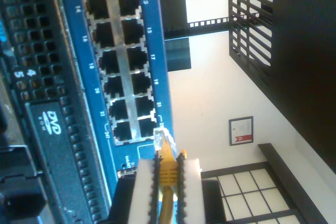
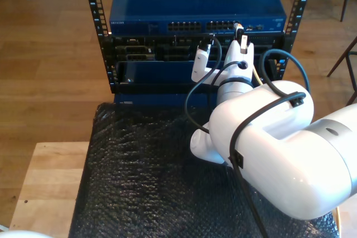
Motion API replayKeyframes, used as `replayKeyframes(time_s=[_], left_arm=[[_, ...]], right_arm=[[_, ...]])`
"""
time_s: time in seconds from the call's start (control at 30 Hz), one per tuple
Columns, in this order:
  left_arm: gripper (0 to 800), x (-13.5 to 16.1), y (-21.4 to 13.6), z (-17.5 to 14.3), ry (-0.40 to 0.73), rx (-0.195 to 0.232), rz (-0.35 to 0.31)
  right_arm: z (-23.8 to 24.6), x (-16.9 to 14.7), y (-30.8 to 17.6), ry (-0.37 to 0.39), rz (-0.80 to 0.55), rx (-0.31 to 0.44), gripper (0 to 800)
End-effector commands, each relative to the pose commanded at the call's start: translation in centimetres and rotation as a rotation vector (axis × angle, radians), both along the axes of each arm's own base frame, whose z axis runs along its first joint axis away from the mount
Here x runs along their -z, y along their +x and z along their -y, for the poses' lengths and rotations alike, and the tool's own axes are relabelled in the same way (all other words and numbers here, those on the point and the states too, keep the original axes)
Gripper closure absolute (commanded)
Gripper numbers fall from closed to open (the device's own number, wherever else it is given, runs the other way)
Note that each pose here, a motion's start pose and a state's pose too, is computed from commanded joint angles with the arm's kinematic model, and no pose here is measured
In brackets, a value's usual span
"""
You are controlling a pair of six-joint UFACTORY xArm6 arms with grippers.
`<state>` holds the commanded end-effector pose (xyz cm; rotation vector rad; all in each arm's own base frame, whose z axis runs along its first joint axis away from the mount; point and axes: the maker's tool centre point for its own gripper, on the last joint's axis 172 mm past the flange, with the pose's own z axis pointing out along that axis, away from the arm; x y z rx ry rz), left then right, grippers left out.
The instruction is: Grab the cable and plug it in
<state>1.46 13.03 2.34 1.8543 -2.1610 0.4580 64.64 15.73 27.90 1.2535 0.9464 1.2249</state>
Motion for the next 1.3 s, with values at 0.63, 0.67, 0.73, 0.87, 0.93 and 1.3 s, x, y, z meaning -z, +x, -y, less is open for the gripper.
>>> replayKeyframes(time_s=[0.63, 0.67, 0.73, 0.87, 0.93, 1.3], left_arm=[[0, 0.0, 0.0, 0.0, -0.002, 0.001, 0.001], [0, 0.0, 0.0, 0.0, -0.002, 0.0, 0.0], [0, 0.0, 0.0, 0.0, -0.002, 0.0, 0.0], [0, 0.0, 0.0, 0.0, -0.002, 0.001, 0.001], [0, 0.0, 0.0, 0.0, -0.002, 0.0, 0.0], [0, 0.0, 0.0, 0.0, -0.002, 0.0, 0.0]], right_arm=[[0.1, 0.4, 0.1, -0.003, -0.006, 0.001, 800], [0.1, 0.4, 0.1, -0.003, -0.006, 0.001, 800], [0.1, 0.3, 0.1, -0.003, -0.004, 0.001, 800], [0.4, 0.3, 0.2, -0.026, -0.008, 0.009, 800], [0.6, 0.3, 0.2, -0.029, -0.008, 0.012, 800], [1.0, 0.4, 0.4, -0.034, -0.015, 0.014, 800]])
